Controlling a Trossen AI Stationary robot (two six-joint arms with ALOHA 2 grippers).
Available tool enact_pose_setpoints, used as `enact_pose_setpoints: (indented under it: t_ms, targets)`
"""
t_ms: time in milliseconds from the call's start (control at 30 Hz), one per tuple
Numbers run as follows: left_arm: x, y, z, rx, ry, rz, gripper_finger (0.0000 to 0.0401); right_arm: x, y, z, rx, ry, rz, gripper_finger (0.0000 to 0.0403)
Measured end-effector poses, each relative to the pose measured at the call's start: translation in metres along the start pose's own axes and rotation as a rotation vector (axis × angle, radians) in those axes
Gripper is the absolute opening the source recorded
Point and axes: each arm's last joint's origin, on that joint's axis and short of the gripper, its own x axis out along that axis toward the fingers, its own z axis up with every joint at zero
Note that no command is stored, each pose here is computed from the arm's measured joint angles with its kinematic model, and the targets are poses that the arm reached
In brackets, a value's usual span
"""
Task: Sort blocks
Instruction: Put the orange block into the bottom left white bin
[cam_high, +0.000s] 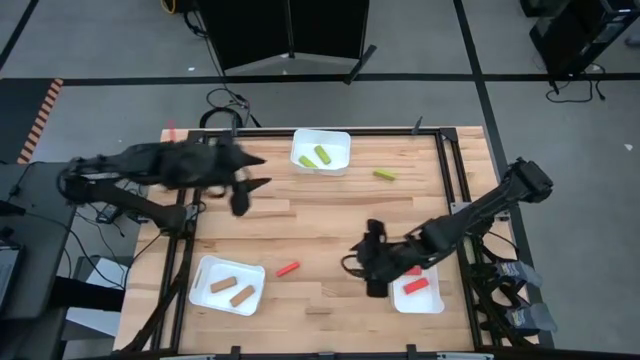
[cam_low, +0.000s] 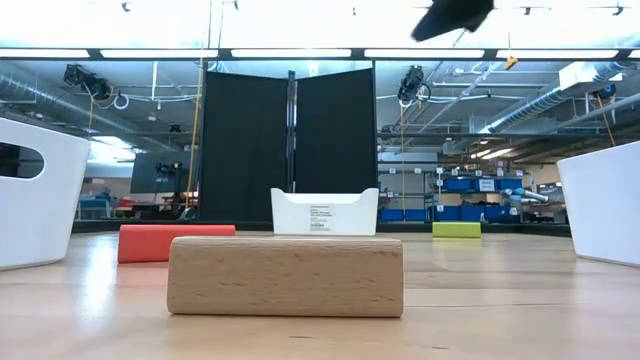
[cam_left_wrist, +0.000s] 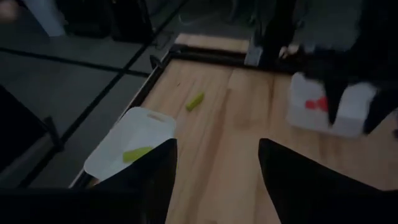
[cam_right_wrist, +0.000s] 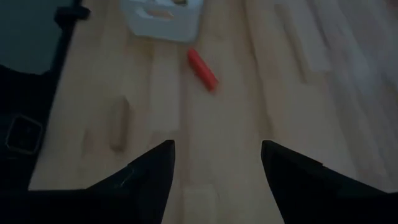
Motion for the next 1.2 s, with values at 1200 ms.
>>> enact_pose_setpoints:
  t_ms: [1200]
  targets:
    - [-0.033,-0.024,-0.066,-0.157,-0.029,-0.046,0.0227,0.231,-0.013,0.038,-0.247,-0.043,0.128,0.0252]
